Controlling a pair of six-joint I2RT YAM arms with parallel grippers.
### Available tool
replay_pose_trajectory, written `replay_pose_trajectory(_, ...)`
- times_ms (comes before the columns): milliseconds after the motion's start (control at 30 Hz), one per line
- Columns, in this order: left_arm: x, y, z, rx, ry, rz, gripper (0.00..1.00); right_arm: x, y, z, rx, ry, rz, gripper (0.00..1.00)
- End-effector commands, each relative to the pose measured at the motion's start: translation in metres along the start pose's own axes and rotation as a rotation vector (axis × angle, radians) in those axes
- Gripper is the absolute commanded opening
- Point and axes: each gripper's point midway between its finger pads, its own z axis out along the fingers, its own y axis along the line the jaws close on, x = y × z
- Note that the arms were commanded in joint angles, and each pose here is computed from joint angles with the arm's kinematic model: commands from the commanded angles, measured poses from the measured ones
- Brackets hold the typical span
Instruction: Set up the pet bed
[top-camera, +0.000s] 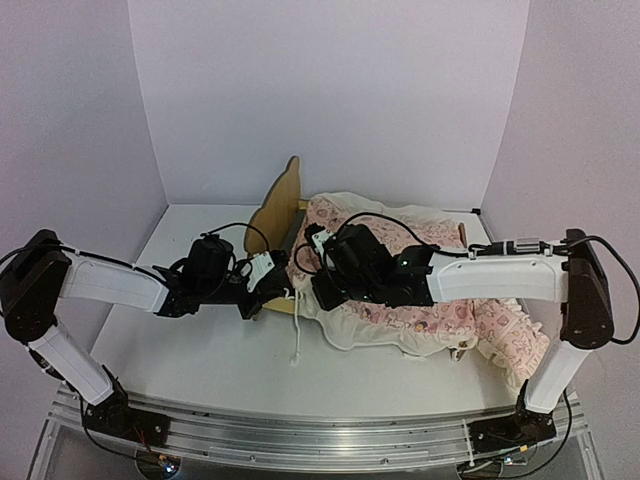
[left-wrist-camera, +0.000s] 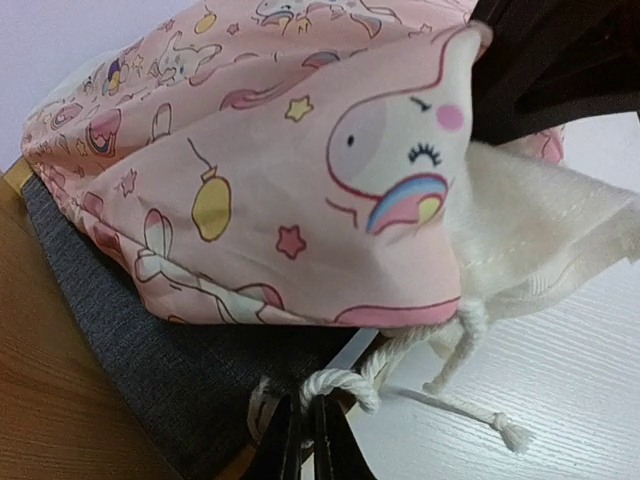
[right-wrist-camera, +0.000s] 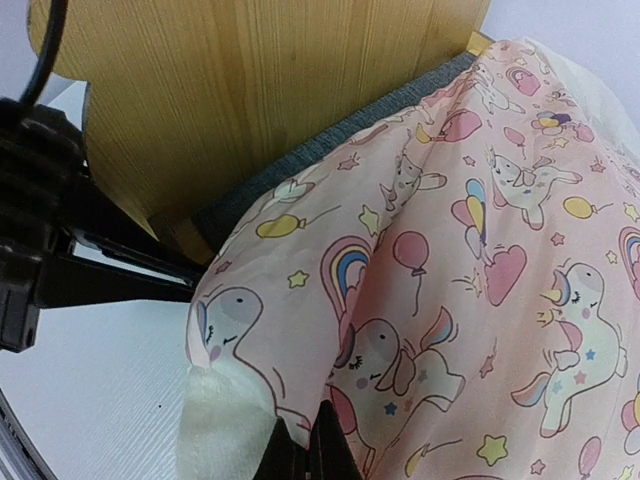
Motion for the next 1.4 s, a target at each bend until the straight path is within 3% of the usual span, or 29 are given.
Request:
replay_pose_trajectory(0,0.007,0.003,0.015,-0.017,0.021,-0.059,0.11,-0.018,-0.001,-0.005,0.009,-0.067,0.018,0.01)
replay_pose_trajectory(167,-0.015,0.001,0.011,0.025,-0.016,-0.065,0.38,-0.017,-0.002,-0.003,0.018,-0.066,0.005,0.01)
replay_pose_trajectory(300,-0.026,-0.008,-0.004,0.067,-0.026,-0.061,0.48,-0.019,-0.004,-0.001,0.029,-0.069,-0.009,0.01)
replay_pose_trajectory(633,-0.046,-0.014,-0.028,0.088,-0.08,-0.016,0.59,-0.026,-0.004,0.024,0.03,-0.058,-0.019,0.01)
replay_pose_trajectory(867,-0.057,-0.007,-0.032,0.056,-0.094,0.061,0.55,-0.051,-0.007,0.023,0.044,-0.119,0.029,0.0)
replay_pose_trajectory(1000,-0.071,-0.024,-0.045,0.141,-0.15,0.289,0.45,-0.062,-0.018,0.011,0.065,-0.165,0.063,0.0)
replay_pose_trajectory(1167,-0.051,-0.057,-0.06,0.304,-0.144,0.767,0.47,-0.051,-0.017,0.015,0.05,-0.152,0.082,0.0)
replay_pose_trajectory(1367,-0.027,-0.044,-0.043,0.185,-0.131,1.204,0.49,-0.046,-0.013,0.018,0.024,-0.149,0.096,0.0)
